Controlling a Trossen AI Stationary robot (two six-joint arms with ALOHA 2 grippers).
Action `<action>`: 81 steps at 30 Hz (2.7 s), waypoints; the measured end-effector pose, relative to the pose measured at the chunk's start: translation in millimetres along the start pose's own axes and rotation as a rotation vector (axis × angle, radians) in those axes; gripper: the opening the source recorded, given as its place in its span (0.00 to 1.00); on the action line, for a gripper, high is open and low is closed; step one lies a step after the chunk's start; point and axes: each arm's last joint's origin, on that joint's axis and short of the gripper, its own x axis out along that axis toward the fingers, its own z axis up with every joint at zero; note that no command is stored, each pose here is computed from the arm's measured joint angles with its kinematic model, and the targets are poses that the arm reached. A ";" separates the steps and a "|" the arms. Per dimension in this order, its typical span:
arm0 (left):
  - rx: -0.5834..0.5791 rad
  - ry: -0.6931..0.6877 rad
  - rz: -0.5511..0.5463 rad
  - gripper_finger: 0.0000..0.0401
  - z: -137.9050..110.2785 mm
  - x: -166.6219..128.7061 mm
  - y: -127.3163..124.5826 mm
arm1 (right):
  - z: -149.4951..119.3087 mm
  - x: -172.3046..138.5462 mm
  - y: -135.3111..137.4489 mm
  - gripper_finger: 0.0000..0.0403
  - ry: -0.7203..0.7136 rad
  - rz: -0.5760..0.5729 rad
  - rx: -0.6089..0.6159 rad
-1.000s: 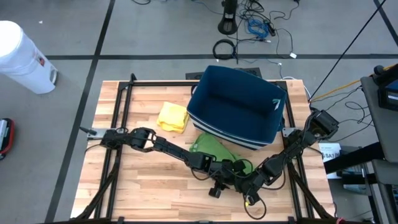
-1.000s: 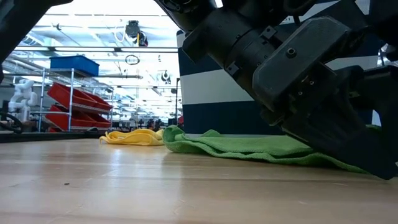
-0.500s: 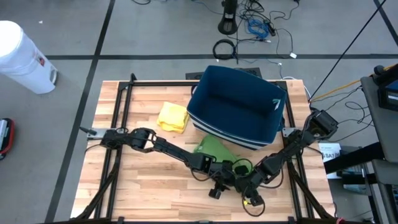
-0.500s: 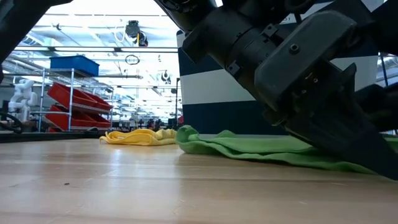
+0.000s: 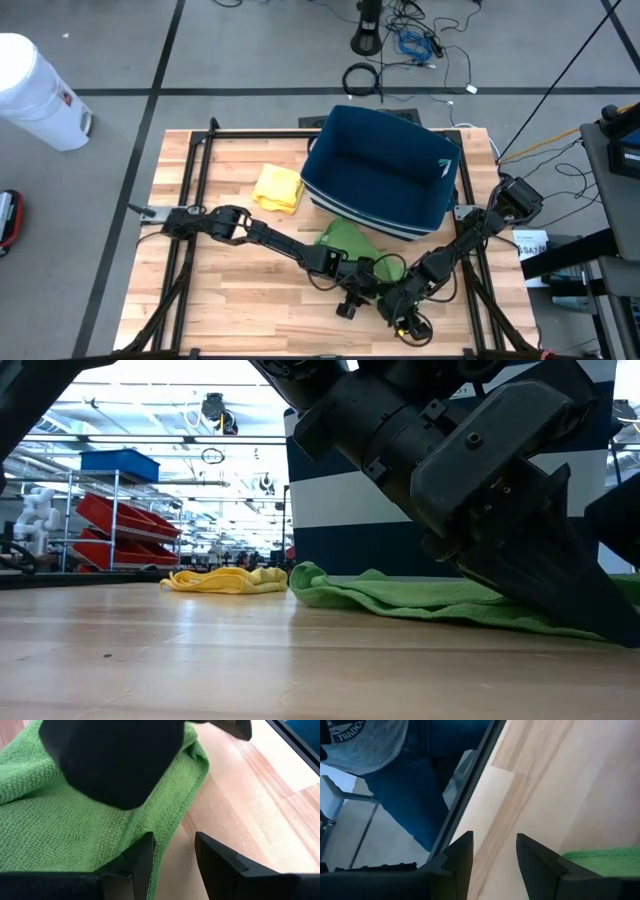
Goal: Fold towel
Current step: Fold the green towel
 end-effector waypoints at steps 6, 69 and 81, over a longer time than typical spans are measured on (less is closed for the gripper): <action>0.000 0.002 0.000 0.38 -0.1 0.0 0.0 | -3.2 -0.8 -0.8 0.34 0.039 0.002 0.046; -0.053 0.258 -0.038 0.38 -21.6 -3.7 -16.3 | -55.0 -51.4 52.3 0.34 0.182 -0.679 -0.033; -0.050 0.298 -0.042 0.38 -24.7 -4.8 -19.9 | -65.7 -45.0 62.0 0.34 0.179 -0.652 -0.068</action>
